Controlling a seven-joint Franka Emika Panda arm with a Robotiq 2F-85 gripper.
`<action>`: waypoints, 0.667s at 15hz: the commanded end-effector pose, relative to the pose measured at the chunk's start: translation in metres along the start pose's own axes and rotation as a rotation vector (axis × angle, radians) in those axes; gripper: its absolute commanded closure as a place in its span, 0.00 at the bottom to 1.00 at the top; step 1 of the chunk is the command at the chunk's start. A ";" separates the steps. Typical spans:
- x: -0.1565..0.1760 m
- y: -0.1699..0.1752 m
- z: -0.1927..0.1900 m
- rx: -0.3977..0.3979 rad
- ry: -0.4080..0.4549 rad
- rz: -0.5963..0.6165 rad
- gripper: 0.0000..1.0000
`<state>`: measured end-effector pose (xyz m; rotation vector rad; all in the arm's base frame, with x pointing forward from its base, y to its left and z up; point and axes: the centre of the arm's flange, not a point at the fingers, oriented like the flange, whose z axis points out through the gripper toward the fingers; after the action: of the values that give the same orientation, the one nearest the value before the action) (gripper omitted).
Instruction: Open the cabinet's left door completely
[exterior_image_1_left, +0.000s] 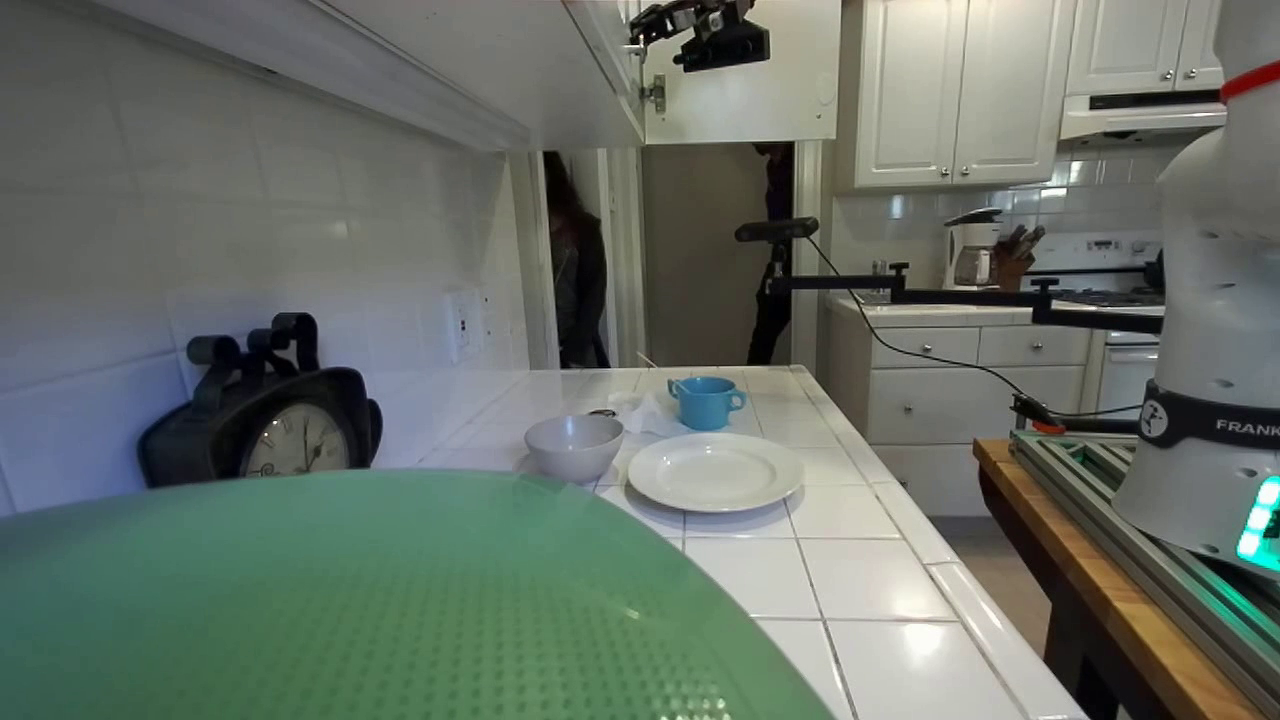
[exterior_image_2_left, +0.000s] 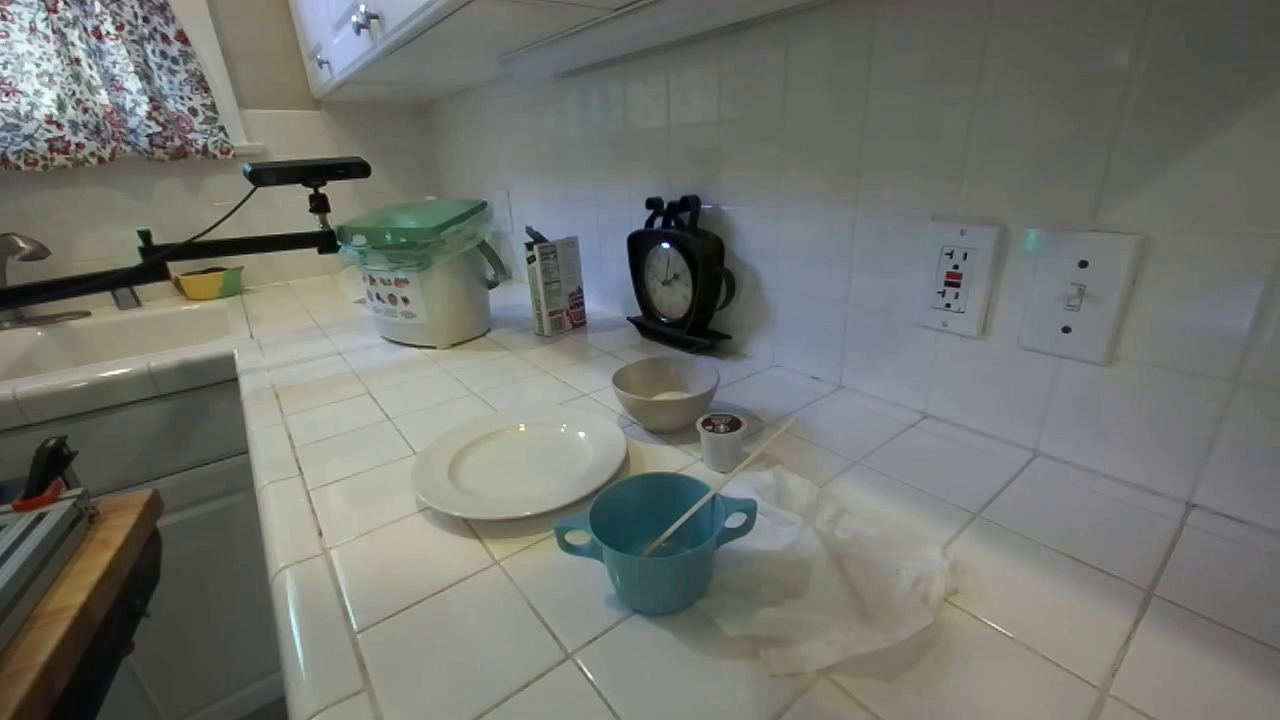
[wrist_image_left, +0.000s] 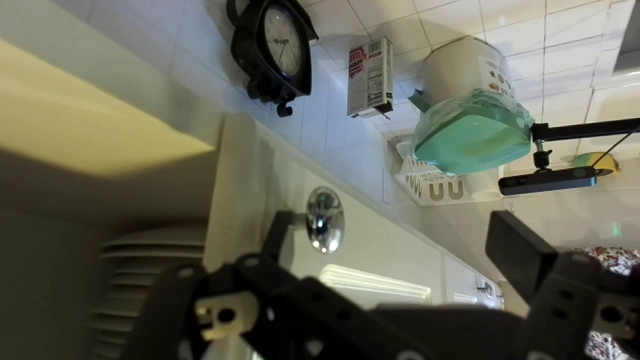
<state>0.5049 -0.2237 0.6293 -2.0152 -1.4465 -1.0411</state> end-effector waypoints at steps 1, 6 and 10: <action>0.002 0.015 0.001 0.011 0.021 -0.041 0.18; 0.004 0.020 0.004 0.006 0.019 -0.047 0.36; 0.006 0.019 0.005 0.009 0.020 -0.052 0.32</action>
<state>0.5164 -0.2231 0.6281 -2.0117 -1.4593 -1.0329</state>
